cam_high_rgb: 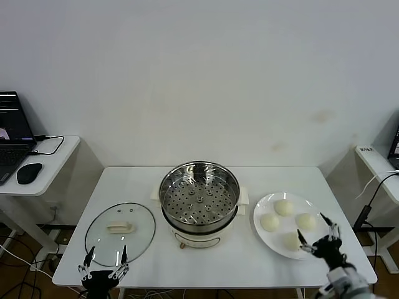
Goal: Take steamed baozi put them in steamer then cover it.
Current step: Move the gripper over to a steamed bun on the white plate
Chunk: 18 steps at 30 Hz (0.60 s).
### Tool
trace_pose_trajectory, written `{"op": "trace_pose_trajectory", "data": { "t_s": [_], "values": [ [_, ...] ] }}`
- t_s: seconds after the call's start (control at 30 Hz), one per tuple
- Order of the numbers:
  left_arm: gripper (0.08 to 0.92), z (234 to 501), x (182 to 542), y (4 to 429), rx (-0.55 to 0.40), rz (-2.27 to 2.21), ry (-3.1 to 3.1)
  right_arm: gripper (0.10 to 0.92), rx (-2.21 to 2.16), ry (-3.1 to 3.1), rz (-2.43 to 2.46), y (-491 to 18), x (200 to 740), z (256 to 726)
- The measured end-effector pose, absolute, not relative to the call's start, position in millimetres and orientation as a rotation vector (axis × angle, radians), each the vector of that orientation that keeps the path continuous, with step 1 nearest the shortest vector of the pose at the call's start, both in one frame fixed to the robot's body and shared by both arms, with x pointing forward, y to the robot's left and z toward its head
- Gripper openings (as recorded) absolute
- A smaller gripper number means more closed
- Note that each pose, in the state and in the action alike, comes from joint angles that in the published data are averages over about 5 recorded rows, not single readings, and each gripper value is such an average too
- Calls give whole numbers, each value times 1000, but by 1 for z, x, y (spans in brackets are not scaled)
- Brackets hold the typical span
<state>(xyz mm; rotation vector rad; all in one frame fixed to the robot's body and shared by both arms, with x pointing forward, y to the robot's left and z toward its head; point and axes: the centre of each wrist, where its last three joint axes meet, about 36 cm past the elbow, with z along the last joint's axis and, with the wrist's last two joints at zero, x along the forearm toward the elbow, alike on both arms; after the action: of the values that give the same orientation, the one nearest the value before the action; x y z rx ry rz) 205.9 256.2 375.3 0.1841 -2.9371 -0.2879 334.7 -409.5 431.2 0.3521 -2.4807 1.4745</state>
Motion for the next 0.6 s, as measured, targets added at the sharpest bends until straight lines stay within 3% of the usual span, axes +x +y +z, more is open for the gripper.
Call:
{"op": "trace_pose_trajectory", "data": {
  "t_s": [0.6],
  "values": [
    [823,378,215,260,246,-442,-2913,823,928,-1932,1616,-426,509,493]
  ]
}}
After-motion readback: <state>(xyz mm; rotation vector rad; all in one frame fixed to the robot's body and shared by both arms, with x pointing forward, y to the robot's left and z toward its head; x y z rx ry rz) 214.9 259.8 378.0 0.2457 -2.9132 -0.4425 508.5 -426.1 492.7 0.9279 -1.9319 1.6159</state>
